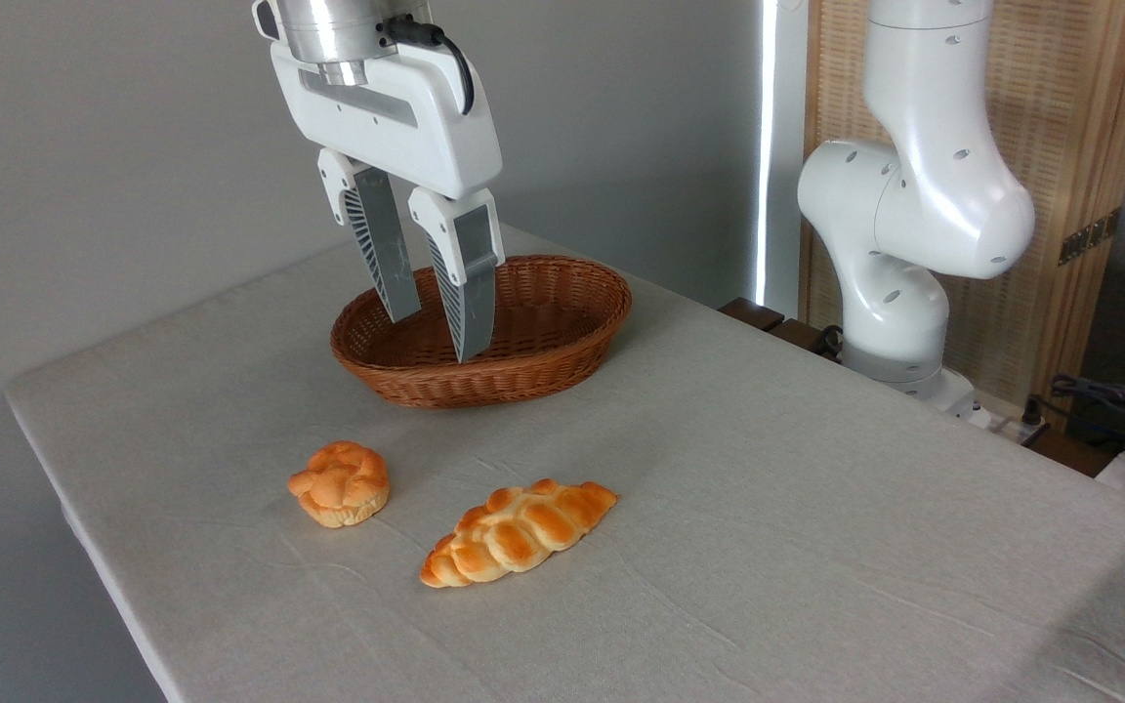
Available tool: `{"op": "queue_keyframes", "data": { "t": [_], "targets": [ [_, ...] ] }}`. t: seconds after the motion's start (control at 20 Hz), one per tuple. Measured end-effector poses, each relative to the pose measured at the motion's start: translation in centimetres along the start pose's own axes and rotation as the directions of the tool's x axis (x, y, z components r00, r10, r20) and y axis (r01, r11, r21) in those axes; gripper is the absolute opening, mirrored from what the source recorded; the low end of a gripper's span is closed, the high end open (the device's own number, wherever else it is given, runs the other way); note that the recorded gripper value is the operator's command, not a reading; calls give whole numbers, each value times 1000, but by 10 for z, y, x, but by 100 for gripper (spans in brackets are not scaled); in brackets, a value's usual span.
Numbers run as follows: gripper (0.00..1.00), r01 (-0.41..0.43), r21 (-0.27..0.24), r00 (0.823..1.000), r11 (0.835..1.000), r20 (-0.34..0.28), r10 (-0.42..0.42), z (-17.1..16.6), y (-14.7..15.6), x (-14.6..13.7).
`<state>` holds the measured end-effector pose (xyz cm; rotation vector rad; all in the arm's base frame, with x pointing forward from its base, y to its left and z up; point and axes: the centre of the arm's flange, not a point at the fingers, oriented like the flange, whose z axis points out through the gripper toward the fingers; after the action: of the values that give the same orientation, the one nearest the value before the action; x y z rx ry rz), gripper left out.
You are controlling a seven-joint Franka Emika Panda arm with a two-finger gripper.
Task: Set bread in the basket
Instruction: 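Move the open gripper from above the basket down toward the round roll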
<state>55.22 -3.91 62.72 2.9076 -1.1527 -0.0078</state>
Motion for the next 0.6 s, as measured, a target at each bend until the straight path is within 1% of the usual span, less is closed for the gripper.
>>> {"op": "queue_keyframes", "data": {
  "t": [0.25,0.6],
  "targets": [
    [100,-17,-11,1000,1000,14,17,6,8,5],
    [100,-15,-13,1000,1000,16,15,7,7,4]
  ]
}}
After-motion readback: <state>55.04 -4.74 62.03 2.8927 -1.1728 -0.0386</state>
